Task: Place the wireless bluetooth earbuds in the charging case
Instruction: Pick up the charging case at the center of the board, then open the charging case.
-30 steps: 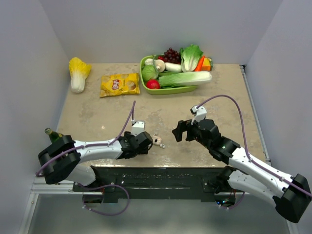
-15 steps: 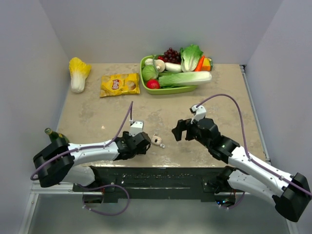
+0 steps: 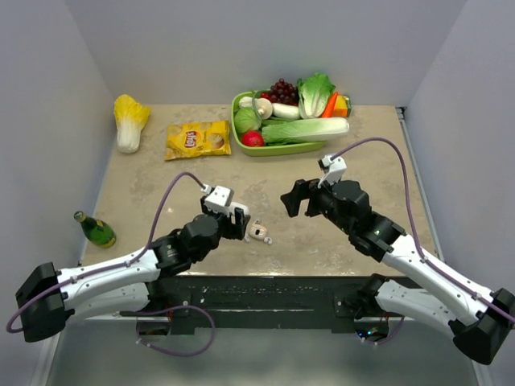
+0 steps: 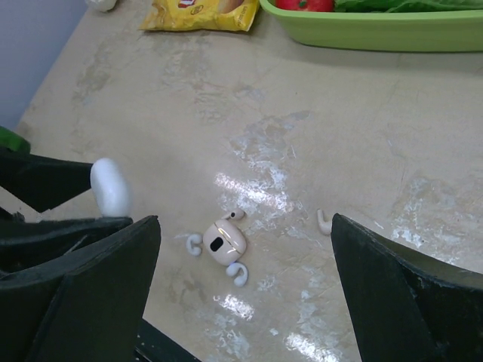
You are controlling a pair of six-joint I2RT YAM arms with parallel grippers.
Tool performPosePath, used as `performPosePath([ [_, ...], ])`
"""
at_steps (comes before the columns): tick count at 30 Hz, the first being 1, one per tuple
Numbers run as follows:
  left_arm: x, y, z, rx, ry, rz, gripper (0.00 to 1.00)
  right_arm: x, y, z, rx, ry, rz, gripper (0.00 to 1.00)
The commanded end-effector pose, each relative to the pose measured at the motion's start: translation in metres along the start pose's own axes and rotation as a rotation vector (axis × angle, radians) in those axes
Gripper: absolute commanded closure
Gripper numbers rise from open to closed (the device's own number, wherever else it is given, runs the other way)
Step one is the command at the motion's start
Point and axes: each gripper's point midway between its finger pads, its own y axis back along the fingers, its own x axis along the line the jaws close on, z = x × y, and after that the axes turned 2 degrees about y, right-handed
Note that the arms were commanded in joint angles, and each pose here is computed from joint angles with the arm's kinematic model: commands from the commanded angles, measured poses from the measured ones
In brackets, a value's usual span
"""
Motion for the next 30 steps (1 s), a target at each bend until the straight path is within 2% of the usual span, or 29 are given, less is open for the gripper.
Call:
performPosePath([
  [1, -0.05, 0.022, 0.037, -0.332, -0.15, -0.399, 1.0, 0.008, 0.011, 0.028, -0.053, -0.026, 0.007, 0.03],
  [3, -0.053, 0.036, 0.042, -0.469, -0.147, -0.483, 1.0, 0.018, 0.013, 0.03, -0.037, -0.032, 0.054, 0.03],
  [6, -0.051, 0.046, 0.046, -0.589, -0.173, -0.51, 1.0, 0.029, 0.018, 0.032, -0.001, -0.001, 0.105, 0.02],
  [7, -0.054, 0.046, 0.045, -0.61, -0.256, -0.525, 1.0, 0.031, 0.02, 0.031, 0.007, 0.014, 0.118, 0.02],
  [10, -0.07, 0.052, 0.045, -0.669, -0.36, -0.605, 1.0, 0.031, 0.018, 0.024, 0.031, 0.042, 0.131, 0.02],
  [14, -0.08, 0.063, 0.057, -0.778, -0.412, -0.65, 1.0, 0.032, 0.008, 0.004, 0.115, 0.056, 0.143, 0.03],
  [19, -0.095, 0.048, 0.052, -0.729, -0.515, -0.667, 1.0, 0.045, 0.008, 0.002, 0.118, 0.03, 0.213, 0.03],
  [30, -0.094, 0.024, 0.039, -0.598, -0.543, -0.62, 1.0, 0.066, 0.004, 0.005, 0.114, 0.021, 0.306, 0.02],
])
